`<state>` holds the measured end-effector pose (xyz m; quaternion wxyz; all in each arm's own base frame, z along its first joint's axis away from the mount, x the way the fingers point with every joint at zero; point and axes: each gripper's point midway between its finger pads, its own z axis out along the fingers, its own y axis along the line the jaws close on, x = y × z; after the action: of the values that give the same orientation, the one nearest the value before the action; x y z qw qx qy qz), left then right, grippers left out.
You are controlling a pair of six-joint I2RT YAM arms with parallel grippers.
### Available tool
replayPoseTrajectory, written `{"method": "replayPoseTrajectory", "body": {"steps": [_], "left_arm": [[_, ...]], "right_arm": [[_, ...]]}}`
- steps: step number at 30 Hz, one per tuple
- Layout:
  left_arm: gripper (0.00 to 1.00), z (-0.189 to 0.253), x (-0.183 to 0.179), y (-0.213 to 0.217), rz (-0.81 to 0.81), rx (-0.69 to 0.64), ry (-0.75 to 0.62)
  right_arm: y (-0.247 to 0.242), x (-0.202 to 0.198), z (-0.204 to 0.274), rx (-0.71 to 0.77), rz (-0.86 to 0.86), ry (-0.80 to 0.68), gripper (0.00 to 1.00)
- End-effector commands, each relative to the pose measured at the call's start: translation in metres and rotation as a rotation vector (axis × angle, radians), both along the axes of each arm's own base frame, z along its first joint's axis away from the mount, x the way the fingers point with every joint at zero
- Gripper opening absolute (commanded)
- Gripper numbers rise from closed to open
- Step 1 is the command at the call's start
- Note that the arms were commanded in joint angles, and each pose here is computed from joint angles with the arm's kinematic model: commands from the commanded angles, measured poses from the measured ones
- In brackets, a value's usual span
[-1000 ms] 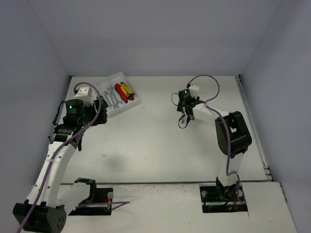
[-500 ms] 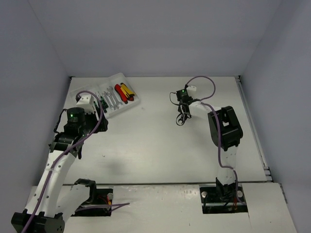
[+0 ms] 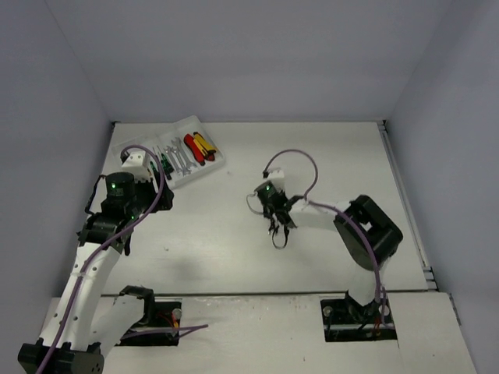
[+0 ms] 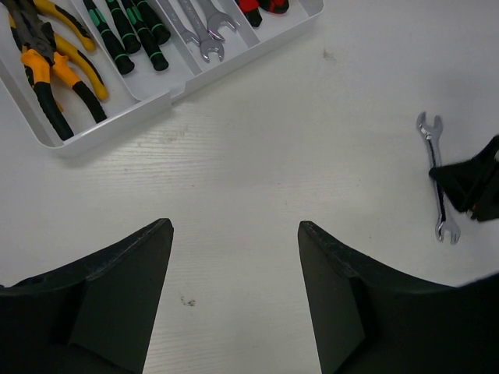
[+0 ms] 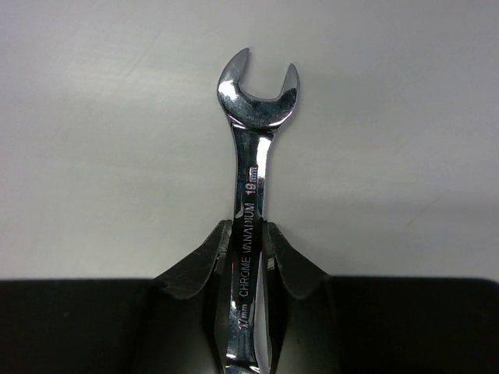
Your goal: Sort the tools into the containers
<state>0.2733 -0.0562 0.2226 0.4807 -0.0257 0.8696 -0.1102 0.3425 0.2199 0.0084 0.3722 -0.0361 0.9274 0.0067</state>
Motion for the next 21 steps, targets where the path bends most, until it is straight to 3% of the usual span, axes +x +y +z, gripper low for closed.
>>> {"method": "replayPoseTrajectory", "body": {"steps": [1, 5, 7, 15, 21], "left_arm": [[0.62, 0.025, 0.010, -0.006, -0.024, -0.019, -0.086], [0.62, 0.024, 0.012, -0.008, -0.030, -0.022, -0.077], [0.62, 0.022, 0.012, -0.009, -0.035, -0.026, -0.070], [0.62, 0.021, 0.012, -0.009, -0.034, -0.023, -0.066], [0.62, 0.021, 0.013, -0.008, -0.030, -0.019, -0.068]], "right_arm": [[0.022, -0.116, -0.027, -0.008, 0.263, 0.243, 0.00], [0.032, -0.160, -0.018, 0.100, 0.314, 0.310, 0.01], [0.028, -0.171, -0.009, 0.112, 0.303, 0.326, 0.07], [0.022, -0.168, 0.002, -0.004, 0.299, 0.337, 0.26], [0.033, -0.170, -0.009, -0.030, 0.315, 0.371, 0.34]]}}
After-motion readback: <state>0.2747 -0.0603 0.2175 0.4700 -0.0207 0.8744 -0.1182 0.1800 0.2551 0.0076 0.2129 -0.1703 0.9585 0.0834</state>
